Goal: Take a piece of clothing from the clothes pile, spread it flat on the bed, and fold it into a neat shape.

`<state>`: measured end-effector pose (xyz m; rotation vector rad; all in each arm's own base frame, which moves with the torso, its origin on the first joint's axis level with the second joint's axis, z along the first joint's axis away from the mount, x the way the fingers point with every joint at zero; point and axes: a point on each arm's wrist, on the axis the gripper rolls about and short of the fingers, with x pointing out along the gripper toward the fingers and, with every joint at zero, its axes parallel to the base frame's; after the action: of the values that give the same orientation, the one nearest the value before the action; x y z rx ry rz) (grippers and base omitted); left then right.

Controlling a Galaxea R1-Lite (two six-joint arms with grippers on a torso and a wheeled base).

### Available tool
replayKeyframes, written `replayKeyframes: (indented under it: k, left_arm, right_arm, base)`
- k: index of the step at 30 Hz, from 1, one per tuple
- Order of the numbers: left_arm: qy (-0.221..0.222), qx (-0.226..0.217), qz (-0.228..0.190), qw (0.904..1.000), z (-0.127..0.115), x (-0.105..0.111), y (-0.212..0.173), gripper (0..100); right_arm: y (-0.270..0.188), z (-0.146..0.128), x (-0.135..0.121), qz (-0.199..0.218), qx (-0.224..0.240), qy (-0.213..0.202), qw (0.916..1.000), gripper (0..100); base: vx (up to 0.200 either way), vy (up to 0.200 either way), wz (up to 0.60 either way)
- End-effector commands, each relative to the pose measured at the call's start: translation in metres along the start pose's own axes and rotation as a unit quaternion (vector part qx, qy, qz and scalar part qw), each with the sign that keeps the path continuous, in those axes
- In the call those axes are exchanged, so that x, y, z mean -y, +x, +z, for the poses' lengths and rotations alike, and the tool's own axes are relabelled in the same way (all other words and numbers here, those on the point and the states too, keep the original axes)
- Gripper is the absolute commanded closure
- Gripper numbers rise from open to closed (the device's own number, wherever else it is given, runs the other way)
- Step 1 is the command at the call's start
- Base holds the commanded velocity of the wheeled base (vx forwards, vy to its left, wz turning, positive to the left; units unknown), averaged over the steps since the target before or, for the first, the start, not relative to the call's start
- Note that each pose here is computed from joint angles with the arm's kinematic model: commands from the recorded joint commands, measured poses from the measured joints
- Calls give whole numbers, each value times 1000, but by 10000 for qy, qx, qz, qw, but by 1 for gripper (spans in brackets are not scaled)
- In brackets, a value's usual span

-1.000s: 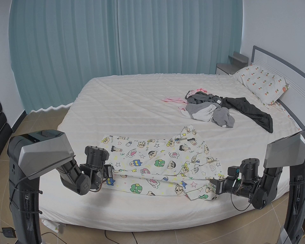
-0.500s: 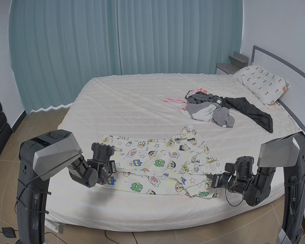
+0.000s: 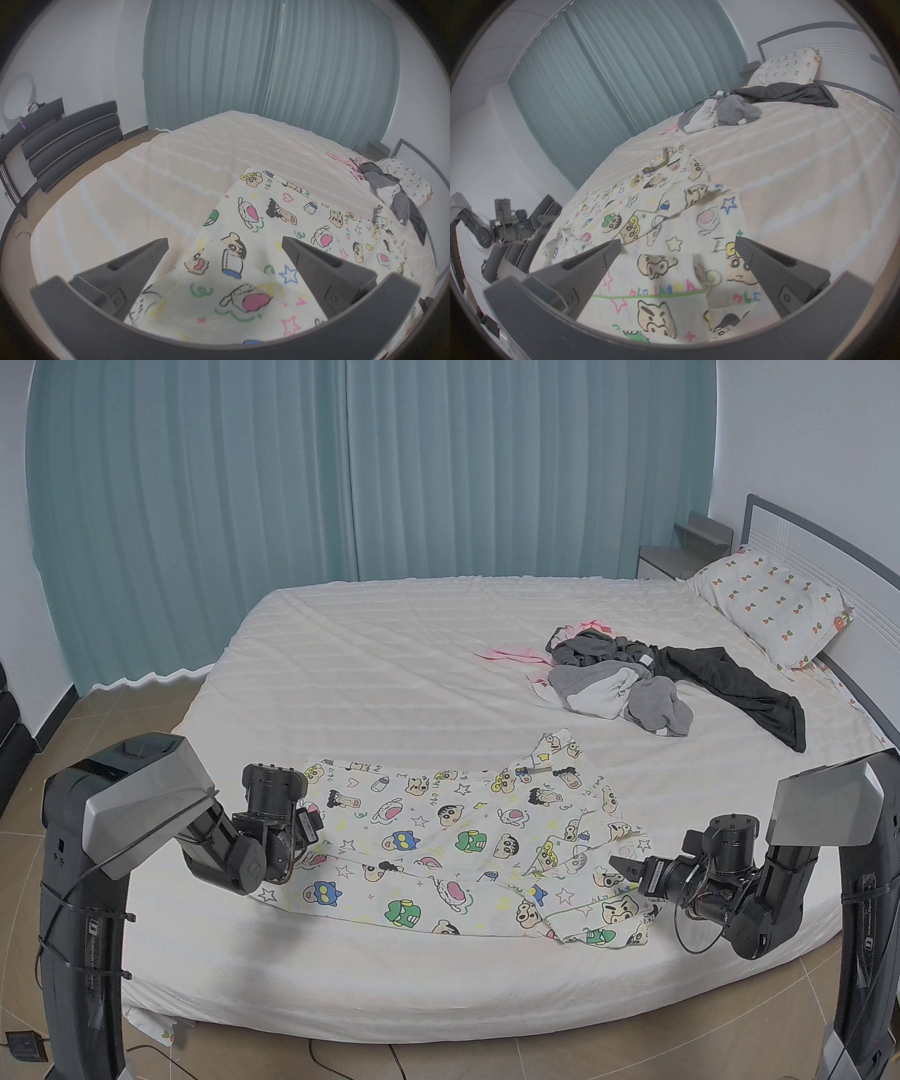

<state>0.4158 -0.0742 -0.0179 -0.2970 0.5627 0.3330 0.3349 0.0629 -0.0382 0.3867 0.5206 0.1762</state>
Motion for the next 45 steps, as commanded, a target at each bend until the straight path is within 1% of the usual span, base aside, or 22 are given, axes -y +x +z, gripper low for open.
replayKeyframes:
  k: [1, 3, 4, 5, 6, 7, 8, 9, 10, 11, 12, 13, 16, 17, 18, 19, 22, 23, 25, 27, 35, 45]
  left_arm:
    - [-441, -140, -371, 9982, 29, -31, -36, 0]
    - [-611, -264, -562, 9962, 33, -38, -51, 0]
    - [-804, -447, -800, 9925, 33, -46, -69, 0]
    - [-949, -534, -915, 9898, 33, -51, -80, 0]
    - [-949, -534, -915, 9898, 33, -51, -80, 0]
    - [-1264, -705, -1131, 9830, 30, -61, -99, 0]
    - [-1460, -783, -1283, 9778, 29, -65, -109, 0]
    - [-1536, -832, -1349, 9753, 27, -66, -113, 0]
    - [-1790, -938, -1545, 9671, 24, -70, -125, 0]
    - [-1851, -975, -1601, 9647, 22, -72, -128, 0]
    - [-2030, -1102, -1759, 9569, 14, -76, -138, 0]
    - [-2086, -1162, -1826, 9537, 10, -78, -141, 0]
    - [-2193, -1248, -1964, 9475, -3, -83, -145, 0]
    - [-2258, -1363, -1978, 9441, -9, -85, -143, 0]
    - [-2264, -1374, -1989, 9436, -10, -85, -143, 0]
    - [-2342, -1486, -2005, 9396, -17, -86, -138, 0]
    - [-2348, -1499, -1994, 9395, -22, -86, -131, 0]
    - [-2334, -1636, -1874, 9400, -33, -89, -123, 0]
    - [-2324, -1704, -1825, 9400, -42, -91, -120, 0]
    - [-2300, -1664, -1846, 9409, -46, -93, -120, 0]
    - [-2264, -1552, -1984, 9409, -56, -95, -122, 0]
    - [-2256, -1524, -1966, 9419, -57, -95, -121, 0]
  right_arm:
    - [-11, 21, -4, -115, 399, 479, 9980, 0]
    - [-17, 25, -10, -127, 488, 668, 9965, 0]
    - [-25, 22, -21, -89, 473, 862, 9951, 0]
    - [-29, 19, -30, -29, 423, 972, 9944, 0]
    - [-29, 19, -30, -29, 423, 972, 9944, 0]
    - [-36, 12, -45, 67, 351, 1242, 9916, 0]
    - [-40, 8, -53, 114, 295, 1411, 9895, 0]
    - [-41, 6, -57, 133, 274, 1477, 9886, 0]
    - [-45, -1, -64, 180, 136, 1676, 9856, 0]
    - [-46, -4, -66, 191, 80, 1722, 9848, 0]
    - [-49, -13, -69, 176, -114, 1817, 9831, 0]
    - [-49, -19, -70, 170, -218, 1836, 9826, 0]
    - [-50, -35, -72, 109, -543, 1963, 9790, 0]
    - [-48, -43, -74, 97, -669, 2026, 9769, 0]
    - [-48, -44, -74, 90, -685, 2035, 9766, 0]
    - [-44, -52, -72, 17, -784, 2043, 9758, 0]
    - [-44, -56, -71, -31, -853, 2026, 9755, 0]
    - [-41, -60, -70, -57, -900, 2012, 9754, 0]
    - [-39, -64, -68, -122, -922, 2003, 9753, 0]
    - [-37, -64, -67, -132, -895, 2028, 9750, 0]
    - [-31, -61, -64, -136, -803, 2090, 9745, 0]
    - [-21, -57, -56, -213, -637, 2185, 9735, 0]
  base:
    - [0, 0, 0]
    - [0, 0, 0]
    - [0, 0, 0]
    - [0, 0, 0]
    - [0, 0, 0]
    - [0, 0, 0]
    - [0, 0, 0]
    - [0, 0, 0]
    - [0, 0, 0]
    - [0, 0, 0]
    - [0, 0, 0]
    - [0, 0, 0]
    - [0, 0, 0]
    - [0, 0, 0]
    - [0, 0, 0]
    - [0, 0, 0]
    - [0, 0, 0]
    - [0, 0, 0]
    - [0, 0, 0]
    - [0, 0, 0]
    - [0, 0, 0]
    - [0, 0, 0]
